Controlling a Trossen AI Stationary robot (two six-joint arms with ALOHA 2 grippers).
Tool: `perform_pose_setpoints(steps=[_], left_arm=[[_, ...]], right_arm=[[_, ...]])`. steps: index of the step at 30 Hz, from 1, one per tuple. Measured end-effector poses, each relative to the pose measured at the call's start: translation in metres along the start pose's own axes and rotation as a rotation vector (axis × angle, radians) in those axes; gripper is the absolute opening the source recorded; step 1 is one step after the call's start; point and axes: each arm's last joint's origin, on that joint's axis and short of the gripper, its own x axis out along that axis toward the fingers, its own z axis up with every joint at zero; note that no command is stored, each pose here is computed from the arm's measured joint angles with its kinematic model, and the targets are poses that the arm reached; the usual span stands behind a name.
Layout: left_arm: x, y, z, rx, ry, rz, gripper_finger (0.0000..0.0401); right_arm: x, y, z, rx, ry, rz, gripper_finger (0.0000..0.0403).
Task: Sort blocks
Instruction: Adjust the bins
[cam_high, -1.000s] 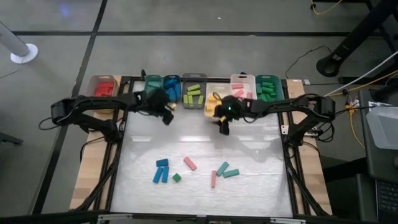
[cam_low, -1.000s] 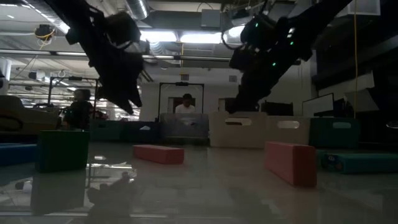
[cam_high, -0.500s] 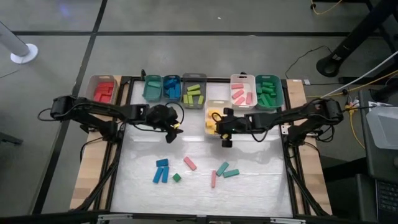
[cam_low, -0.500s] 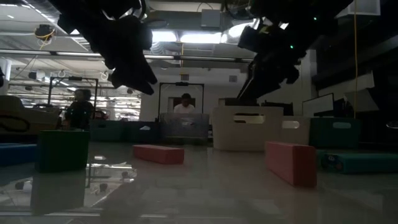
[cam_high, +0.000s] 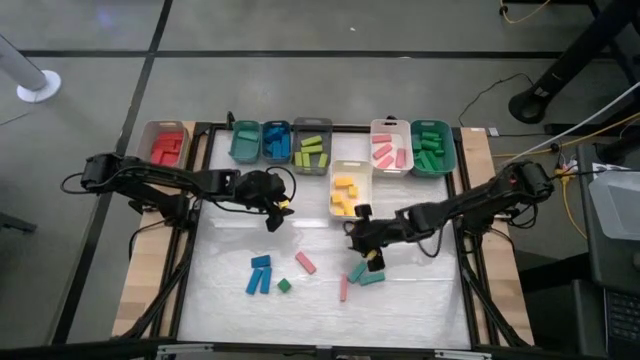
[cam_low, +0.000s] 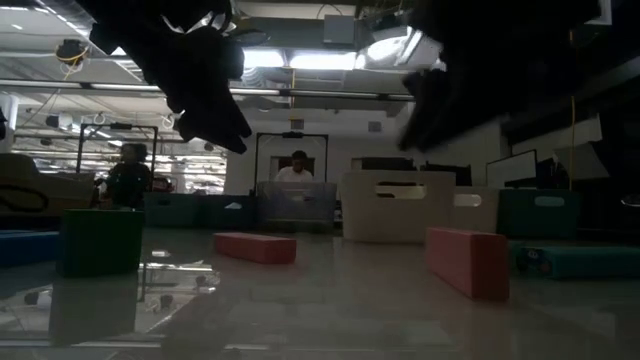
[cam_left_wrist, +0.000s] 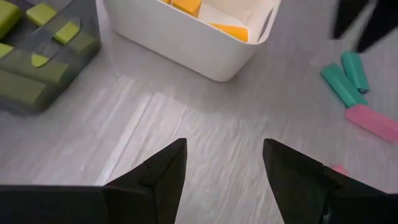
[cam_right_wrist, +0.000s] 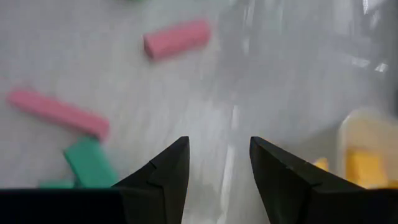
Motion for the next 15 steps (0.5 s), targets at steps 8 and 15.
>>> perform_pose_setpoints(steps=[8,15], left_arm=[[0.000,0.000,0.000,-0.002,0.001,0.000,0.0200],[0.000,0.000,0.000,-0.004,0.001,0.000,0.0200]], right_arm=[[0.031,-0.032,-0.022,0.051,0.161,-0.141,0.0170],[0.033,-0.097,-0.041,0.150,0.220,-0.267,0.0170]])
